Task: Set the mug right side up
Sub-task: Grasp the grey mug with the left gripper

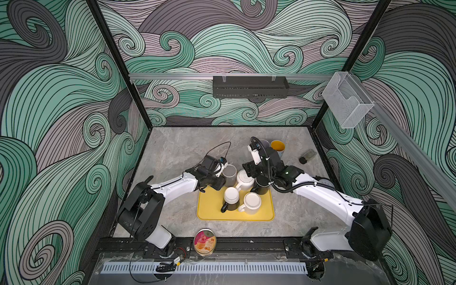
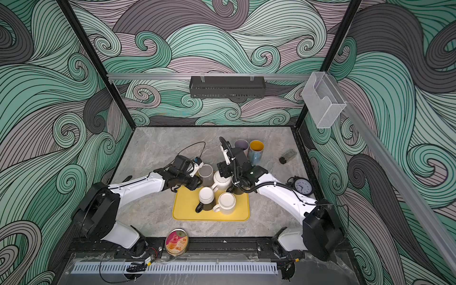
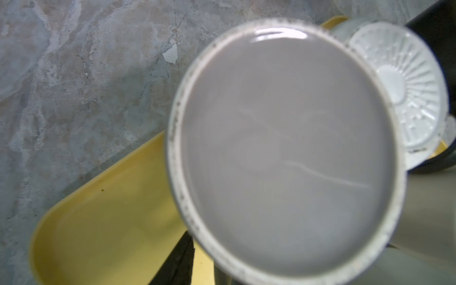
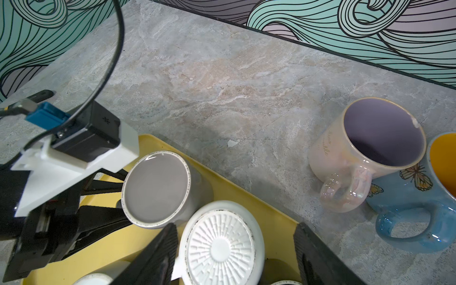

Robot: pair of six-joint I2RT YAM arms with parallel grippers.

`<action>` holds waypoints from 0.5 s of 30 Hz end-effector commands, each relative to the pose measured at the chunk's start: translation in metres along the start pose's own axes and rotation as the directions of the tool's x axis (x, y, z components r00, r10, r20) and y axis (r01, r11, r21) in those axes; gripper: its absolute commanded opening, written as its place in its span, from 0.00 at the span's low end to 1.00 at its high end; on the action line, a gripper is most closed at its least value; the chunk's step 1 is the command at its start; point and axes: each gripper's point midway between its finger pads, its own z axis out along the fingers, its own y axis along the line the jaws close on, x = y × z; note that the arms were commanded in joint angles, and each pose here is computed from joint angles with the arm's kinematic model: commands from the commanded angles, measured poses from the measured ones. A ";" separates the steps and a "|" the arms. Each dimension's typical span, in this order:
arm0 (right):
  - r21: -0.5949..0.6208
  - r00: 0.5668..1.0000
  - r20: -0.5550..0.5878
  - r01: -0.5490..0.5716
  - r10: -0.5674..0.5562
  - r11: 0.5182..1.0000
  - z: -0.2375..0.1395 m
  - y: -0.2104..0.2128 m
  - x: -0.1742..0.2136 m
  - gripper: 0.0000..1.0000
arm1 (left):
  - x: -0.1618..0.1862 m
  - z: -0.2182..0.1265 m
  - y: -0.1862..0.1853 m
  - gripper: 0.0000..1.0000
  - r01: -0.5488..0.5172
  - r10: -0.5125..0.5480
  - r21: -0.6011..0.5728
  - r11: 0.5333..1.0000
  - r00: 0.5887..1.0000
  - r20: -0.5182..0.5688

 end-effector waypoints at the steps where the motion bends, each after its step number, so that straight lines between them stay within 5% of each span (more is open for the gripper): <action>1: -0.012 1.000 0.023 -0.011 0.011 1.000 -0.006 0.003 -0.003 0.74 | -0.008 0.000 -0.005 0.41 -0.018 0.018 0.016 1.000 1.000 0.010; 15: -0.026 1.000 0.012 -0.028 0.028 0.999 -0.007 0.005 -0.002 0.72 | -0.011 0.006 -0.006 0.34 -0.017 0.017 0.034 0.999 1.000 0.016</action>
